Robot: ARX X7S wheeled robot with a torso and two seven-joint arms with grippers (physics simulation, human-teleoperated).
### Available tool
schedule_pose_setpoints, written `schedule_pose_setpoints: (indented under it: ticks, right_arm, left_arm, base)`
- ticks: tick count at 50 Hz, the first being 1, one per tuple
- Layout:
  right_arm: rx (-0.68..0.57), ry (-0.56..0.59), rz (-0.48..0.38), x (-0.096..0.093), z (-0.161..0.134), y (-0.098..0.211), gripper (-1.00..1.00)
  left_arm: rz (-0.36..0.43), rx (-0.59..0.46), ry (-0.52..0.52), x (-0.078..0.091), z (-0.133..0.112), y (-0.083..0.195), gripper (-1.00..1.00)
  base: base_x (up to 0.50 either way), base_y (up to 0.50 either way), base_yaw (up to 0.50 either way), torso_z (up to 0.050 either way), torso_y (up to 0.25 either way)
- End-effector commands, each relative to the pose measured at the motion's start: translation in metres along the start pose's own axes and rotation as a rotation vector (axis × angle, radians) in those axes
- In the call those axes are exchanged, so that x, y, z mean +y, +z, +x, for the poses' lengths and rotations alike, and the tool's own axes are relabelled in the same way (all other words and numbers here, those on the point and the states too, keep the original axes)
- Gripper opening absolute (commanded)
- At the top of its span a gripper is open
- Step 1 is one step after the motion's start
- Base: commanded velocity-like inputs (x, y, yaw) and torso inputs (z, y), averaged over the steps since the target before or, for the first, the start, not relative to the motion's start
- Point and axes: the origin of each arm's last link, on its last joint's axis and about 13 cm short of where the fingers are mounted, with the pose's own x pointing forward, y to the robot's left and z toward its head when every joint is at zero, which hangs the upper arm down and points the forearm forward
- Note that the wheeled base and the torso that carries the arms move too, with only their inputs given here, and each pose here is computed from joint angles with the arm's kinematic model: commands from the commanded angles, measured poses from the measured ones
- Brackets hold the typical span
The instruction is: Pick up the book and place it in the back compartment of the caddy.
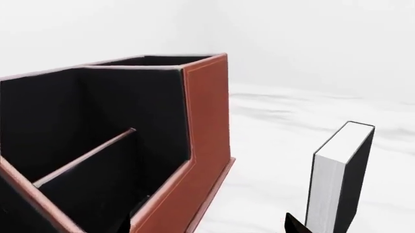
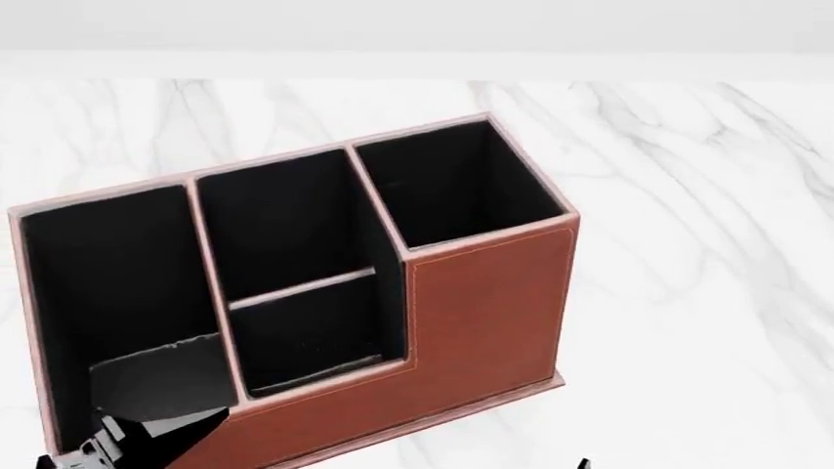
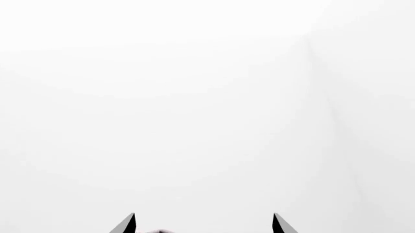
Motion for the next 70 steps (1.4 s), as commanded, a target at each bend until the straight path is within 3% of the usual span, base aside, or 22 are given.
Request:
schedule_pose_setpoints:
  ticks: [1, 70]
  right_arm:
    - [0.001, 0.002, 0.000, 0.000, 0.000, 0.000, 1.00]
    - [0.006, 0.004, -0.001, 0.000, 0.001, -0.001, 1.00]
  left_arm:
    - [0.012, 0.016, -0.054, -0.005, 0.008, 0.001, 1.00]
    - [0.042, 0.079, -0.295, -0.036, 0.061, -0.006, 1.00]
  base:
    - [0.00, 0.00, 0.00, 0.000, 0.000]
    - [0.00, 0.00, 0.00, 0.000, 0.000]
